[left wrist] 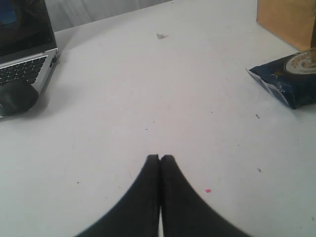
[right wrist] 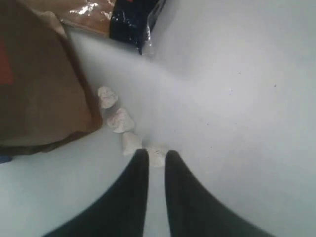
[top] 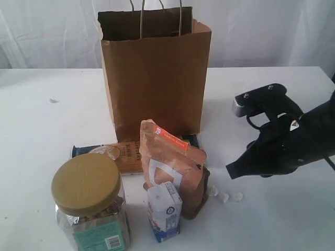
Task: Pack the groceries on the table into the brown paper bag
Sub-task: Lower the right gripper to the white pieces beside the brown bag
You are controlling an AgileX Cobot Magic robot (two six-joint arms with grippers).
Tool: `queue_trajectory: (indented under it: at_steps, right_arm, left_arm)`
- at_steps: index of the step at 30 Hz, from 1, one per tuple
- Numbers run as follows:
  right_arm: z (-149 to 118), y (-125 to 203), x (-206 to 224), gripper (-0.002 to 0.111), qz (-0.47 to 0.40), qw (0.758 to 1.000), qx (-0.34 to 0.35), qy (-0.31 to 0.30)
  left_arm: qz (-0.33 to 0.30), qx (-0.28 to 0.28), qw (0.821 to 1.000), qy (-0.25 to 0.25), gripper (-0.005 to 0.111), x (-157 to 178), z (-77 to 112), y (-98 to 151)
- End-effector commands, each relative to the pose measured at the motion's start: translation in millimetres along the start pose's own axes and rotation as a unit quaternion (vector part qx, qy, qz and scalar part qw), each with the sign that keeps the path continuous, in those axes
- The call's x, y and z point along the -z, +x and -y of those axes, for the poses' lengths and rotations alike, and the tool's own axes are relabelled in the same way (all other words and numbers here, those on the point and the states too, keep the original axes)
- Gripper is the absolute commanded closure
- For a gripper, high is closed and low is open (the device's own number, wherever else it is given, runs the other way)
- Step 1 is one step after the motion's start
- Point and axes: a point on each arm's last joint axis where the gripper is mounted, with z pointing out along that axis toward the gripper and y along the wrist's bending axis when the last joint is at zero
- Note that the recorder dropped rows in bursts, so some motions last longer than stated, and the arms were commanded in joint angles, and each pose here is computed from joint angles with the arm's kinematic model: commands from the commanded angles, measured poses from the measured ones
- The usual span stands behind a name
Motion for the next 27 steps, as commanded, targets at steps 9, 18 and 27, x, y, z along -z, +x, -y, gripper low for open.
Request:
queue_trajectory:
  at_steps: [9, 18, 27]
  right_arm:
    - [6.3, 8.8, -54.3, 0.073, -0.057, 0.998, -0.005, 0.002]
    - [8.8, 16.0, -75.9, 0.073, -0.086, 0.995, -0.041, 0.003]
    - [5.5, 18.3, -76.7, 0.089, -0.099, 0.993, -0.067, -0.012]
  left_arm:
    - [0.001, 0.002, 1.000, -0.001, 0.107, -0.1, 0.1, 0.7]
    - [0.001, 0.002, 1.000, -0.001, 0.107, -0.1, 0.1, 0.7]
    - [0.001, 0.002, 1.000, -0.001, 0.107, -0.1, 0.1, 0.7]
